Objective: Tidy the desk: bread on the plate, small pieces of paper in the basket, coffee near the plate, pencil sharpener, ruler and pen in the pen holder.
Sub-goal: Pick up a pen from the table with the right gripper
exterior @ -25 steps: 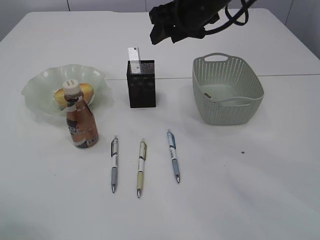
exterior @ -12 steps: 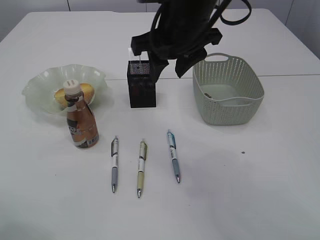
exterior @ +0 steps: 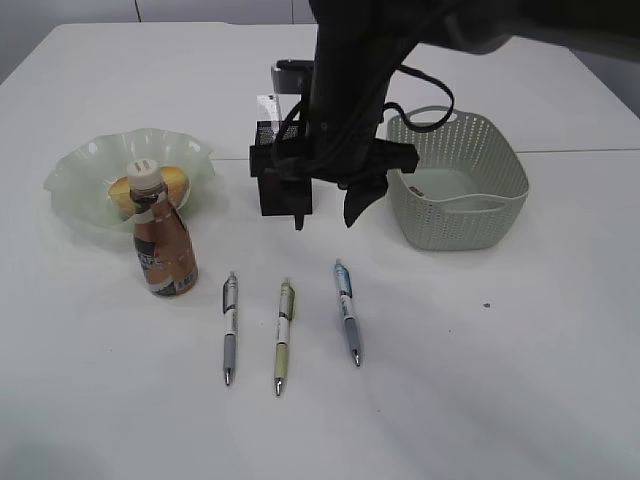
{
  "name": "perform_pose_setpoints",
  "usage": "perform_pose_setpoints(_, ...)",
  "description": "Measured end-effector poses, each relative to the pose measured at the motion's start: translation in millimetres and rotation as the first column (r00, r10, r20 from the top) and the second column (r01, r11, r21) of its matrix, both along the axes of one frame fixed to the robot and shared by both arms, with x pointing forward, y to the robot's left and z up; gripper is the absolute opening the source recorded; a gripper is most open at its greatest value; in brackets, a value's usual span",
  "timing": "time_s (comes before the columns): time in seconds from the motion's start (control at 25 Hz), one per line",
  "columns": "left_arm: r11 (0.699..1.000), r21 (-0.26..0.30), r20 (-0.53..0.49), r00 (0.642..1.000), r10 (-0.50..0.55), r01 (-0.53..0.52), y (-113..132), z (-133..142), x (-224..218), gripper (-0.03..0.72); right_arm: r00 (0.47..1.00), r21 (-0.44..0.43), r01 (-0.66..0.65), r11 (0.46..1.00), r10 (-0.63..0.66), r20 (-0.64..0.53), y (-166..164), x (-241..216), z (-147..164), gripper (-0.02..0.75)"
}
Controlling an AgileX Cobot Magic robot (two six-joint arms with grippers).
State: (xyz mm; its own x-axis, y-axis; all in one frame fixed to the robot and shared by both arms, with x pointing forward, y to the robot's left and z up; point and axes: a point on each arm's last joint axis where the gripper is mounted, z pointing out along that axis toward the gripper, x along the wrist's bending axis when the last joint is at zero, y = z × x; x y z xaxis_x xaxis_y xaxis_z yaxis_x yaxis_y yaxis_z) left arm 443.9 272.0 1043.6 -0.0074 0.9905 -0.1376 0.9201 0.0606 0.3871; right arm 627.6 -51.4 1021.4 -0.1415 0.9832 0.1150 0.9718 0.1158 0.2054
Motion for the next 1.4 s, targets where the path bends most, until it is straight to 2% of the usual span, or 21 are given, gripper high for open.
perform_pose_setpoints(0.2,1.0,0.008,0.026,1.0,0.0,0.0,1,1,2,0.254,0.997,-0.036,0.035,0.999,-0.037,-0.068,4,7,-35,0.423)
perform_pose_setpoints(0.56,1.0,0.006,0.044,0.999,0.001,-0.002,1,2,4,0.254,0.994,-0.11,0.039,0.993,-0.05,-0.102,4,14,-71,0.422)
perform_pose_setpoints(0.8,1.0,0.006,0.046,0.999,0.001,-0.002,1,2,4,0.254,0.995,-0.159,0.03,0.987,-0.044,-0.09,2,18,-81,0.422)
perform_pose_setpoints(1.04,1.0,0.006,0.046,0.999,0.001,-0.002,1,2,4,0.254,0.993,-0.173,0.024,0.985,-0.043,-0.109,4,21,-98,0.421)
perform_pose_setpoints(1.4,1.0,0.007,0.046,0.999,0.001,-0.002,1,2,4,0.254,0.992,-0.175,0.029,0.984,-0.049,-0.112,-3,25,-100,0.406)
